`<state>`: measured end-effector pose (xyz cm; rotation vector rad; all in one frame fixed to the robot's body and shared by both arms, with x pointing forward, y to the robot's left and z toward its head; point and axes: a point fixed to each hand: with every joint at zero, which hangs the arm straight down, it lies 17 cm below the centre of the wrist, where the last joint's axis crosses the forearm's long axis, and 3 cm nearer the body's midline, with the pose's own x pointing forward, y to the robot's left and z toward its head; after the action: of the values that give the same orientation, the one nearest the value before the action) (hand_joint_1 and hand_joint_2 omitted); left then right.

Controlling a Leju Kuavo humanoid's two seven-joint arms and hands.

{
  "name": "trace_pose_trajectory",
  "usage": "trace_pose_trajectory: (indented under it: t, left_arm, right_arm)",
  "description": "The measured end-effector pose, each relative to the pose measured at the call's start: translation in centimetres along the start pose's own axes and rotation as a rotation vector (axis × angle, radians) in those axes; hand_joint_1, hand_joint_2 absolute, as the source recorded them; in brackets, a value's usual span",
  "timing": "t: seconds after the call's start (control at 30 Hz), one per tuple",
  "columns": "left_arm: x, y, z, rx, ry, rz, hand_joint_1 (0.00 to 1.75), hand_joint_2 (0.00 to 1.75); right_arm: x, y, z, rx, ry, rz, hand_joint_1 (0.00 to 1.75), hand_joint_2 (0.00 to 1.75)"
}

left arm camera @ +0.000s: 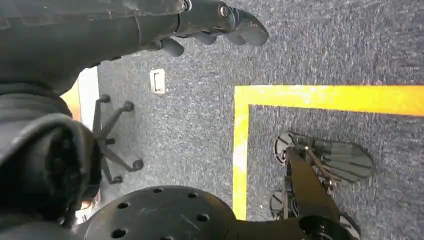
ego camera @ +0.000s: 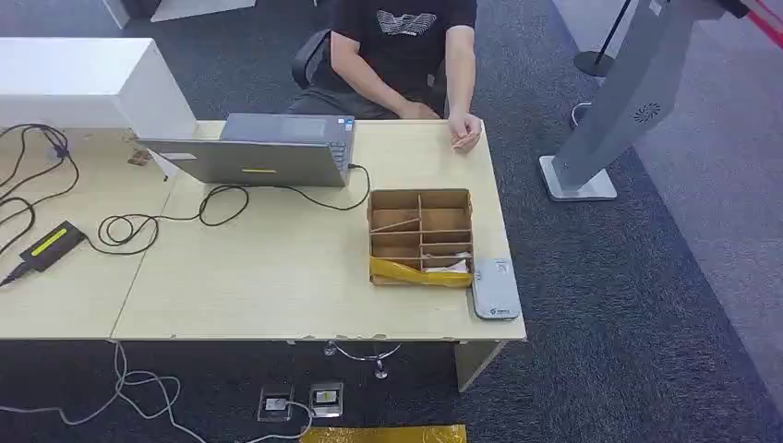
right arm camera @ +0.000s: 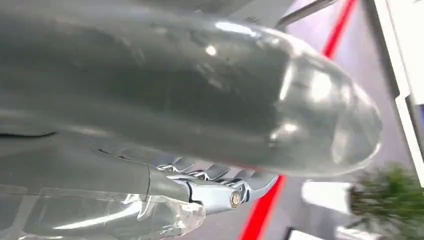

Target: Pass the card to the sensor for recognition and then transmit it.

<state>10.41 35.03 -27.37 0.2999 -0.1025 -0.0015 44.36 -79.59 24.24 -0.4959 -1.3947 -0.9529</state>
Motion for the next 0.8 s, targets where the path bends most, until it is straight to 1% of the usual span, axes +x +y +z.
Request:
trace_pose_trajectory:
  t: [0.07, 0.3, 0.4, 0.53, 0.67, 0.7, 0.8]
  left_arm:
    - [0.0, 0.0, 0.0, 0.001, 0.001, 0.0, 0.0, 0.0]
    - [0.0, 0.0, 0.0, 0.0, 0.0, 0.0, 0.0, 0.0]
    - [-0.1, 0.0, 0.0, 0.0, 0.003, -0.002, 0.0, 0.0]
    - [-0.2, 0.0, 0.0, 0.0, 0.01, -0.004, 0.0, 0.0]
    - [-0.3, -0.1, 0.0, -0.002, 0.012, -0.012, 0.0, 0.0]
    - [-0.3, -0.1, 0.0, -0.002, 0.013, -0.015, 0.0, 0.0]
    - [-0.3, 0.0, 0.0, 0.0, 0.014, -0.022, 0.0, 0.0]
  right_arm:
    - [1.6, 0.9, -0.1, 0.013, -0.028, -0.026, 0.0, 0.0]
    - [4.0, 2.3, 0.1, 0.04, -0.081, -0.03, 0.0, 0.0]
    - [5.2, 2.7, 0.0, 0.032, -0.102, -0.035, 0.0, 0.0]
    - [8.6, 3.9, 0.1, 0.016, -0.16, -0.059, 0.0, 0.0]
    - [12.6, 5.5, 0.5, 0.03, -0.215, -0.11, 0.0, 0.0]
    - [13.5, 5.8, 0.7, 0.031, -0.231, -0.124, 0.0, 1.75]
    - [15.4, 6.9, 1.1, 0.052, -0.261, -0.156, 0.0, 1.75]
